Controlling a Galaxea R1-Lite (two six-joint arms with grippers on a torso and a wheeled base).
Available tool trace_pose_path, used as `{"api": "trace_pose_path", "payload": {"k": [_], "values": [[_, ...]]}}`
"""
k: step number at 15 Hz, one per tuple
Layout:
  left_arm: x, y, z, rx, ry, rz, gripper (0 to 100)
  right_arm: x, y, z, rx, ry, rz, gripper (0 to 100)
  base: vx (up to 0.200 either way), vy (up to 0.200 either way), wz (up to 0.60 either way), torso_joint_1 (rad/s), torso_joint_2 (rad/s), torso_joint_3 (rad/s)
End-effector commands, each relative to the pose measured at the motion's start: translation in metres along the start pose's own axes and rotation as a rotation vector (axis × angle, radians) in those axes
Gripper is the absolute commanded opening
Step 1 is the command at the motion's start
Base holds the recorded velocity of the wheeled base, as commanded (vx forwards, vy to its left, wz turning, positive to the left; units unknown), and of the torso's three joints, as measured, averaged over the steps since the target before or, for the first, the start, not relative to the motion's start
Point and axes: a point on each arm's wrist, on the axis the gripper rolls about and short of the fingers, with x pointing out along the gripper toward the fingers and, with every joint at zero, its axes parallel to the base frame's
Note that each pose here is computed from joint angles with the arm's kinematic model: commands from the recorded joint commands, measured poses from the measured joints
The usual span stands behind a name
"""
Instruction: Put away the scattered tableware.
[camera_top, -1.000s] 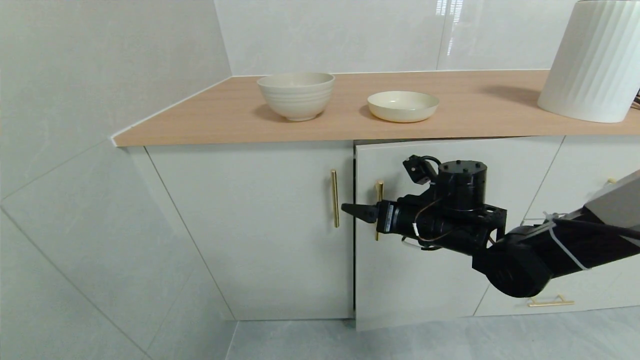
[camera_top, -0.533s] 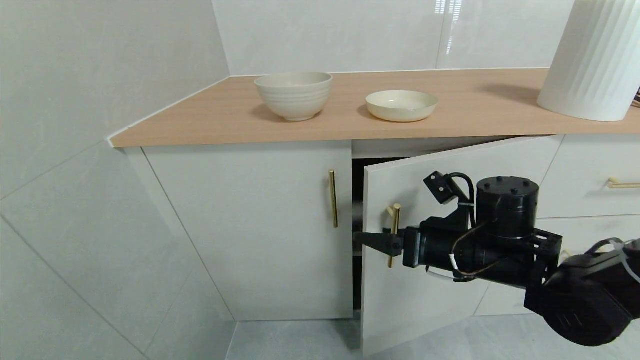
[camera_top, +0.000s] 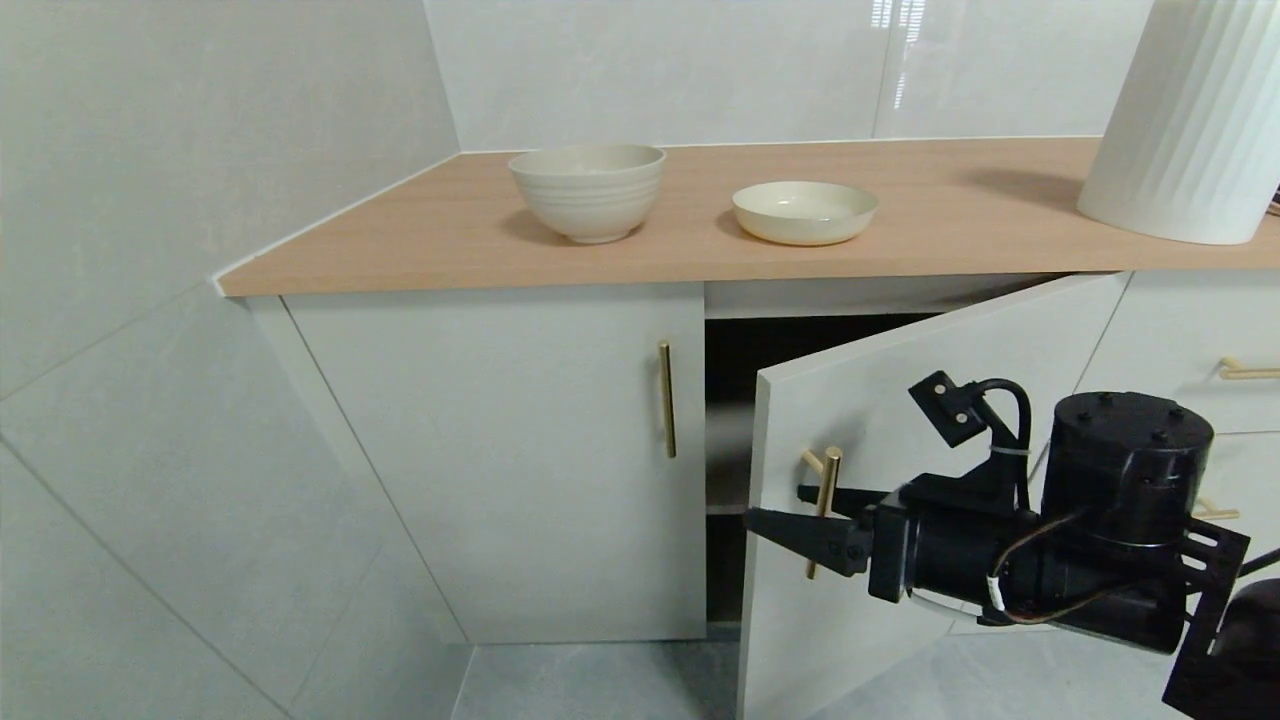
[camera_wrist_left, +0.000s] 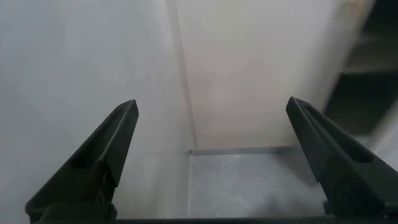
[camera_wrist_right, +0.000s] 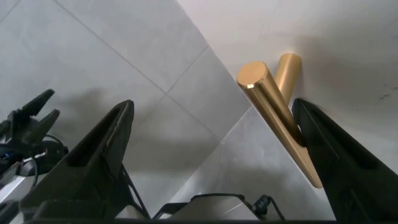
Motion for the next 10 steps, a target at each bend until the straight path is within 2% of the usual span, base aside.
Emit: {"api": "trace_pose_path", "payload": {"k": [1, 2, 3, 5, 6, 7, 8, 9, 10], "values": [[-0.005, 0.0, 0.017, 0.001, -0.054, -0.061, 100, 0.001, 0.022, -0.012, -0.01, 0.043, 0.079, 100, 0.0, 0.0, 0.0, 0.0, 0.0, 0.0], [-0.004, 0.0, 0.042, -0.01, -0.025, -0.162, 100, 0.0, 0.021, -0.014, -0.009, 0.048, 0.076, 100, 0.0, 0.0, 0.0, 0.0, 0.0, 0.0], [0.003, -0.001, 0.063, -0.017, 0.025, -0.237, 100, -0.001, 0.02, -0.017, -0.006, 0.056, 0.072, 100, 0.0, 0.0, 0.0, 0.0, 0.0, 0.0], [0.025, -0.002, 0.093, -0.011, 0.089, -0.415, 100, -0.005, 0.018, -0.022, 0.003, 0.075, 0.063, 100, 0.0, 0.0, 0.0, 0.0, 0.0, 0.0], [0.044, -0.003, 0.111, -0.029, 0.14, -0.522, 100, -0.005, 0.018, -0.023, 0.003, 0.079, 0.061, 100, 0.0, 0.0, 0.0, 0.0, 0.0, 0.0], [0.054, -0.003, 0.117, -0.037, 0.166, -0.556, 100, -0.005, 0.018, -0.023, 0.002, 0.076, 0.062, 100, 0.0, 0.0, 0.0, 0.0, 0.0, 0.0], [0.054, -0.003, 0.117, -0.037, 0.166, -0.556, 100, -0.005, 0.018, -0.023, 0.002, 0.076, 0.062, 100, 0.0, 0.0, 0.0, 0.0, 0.0, 0.0], [0.087, -0.006, 0.13, -0.045, 0.246, -0.666, 100, -0.005, 0.019, -0.021, -0.003, 0.065, 0.068, 100, 0.0, 0.0, 0.0, 0.0, 0.0, 0.0], [0.111, -0.012, 0.132, -0.048, 0.297, -0.742, 100, -0.005, 0.019, -0.021, -0.007, 0.057, 0.072, 100, 0.0, 0.0, 0.0, 0.0, 0.0, 0.0]]}}
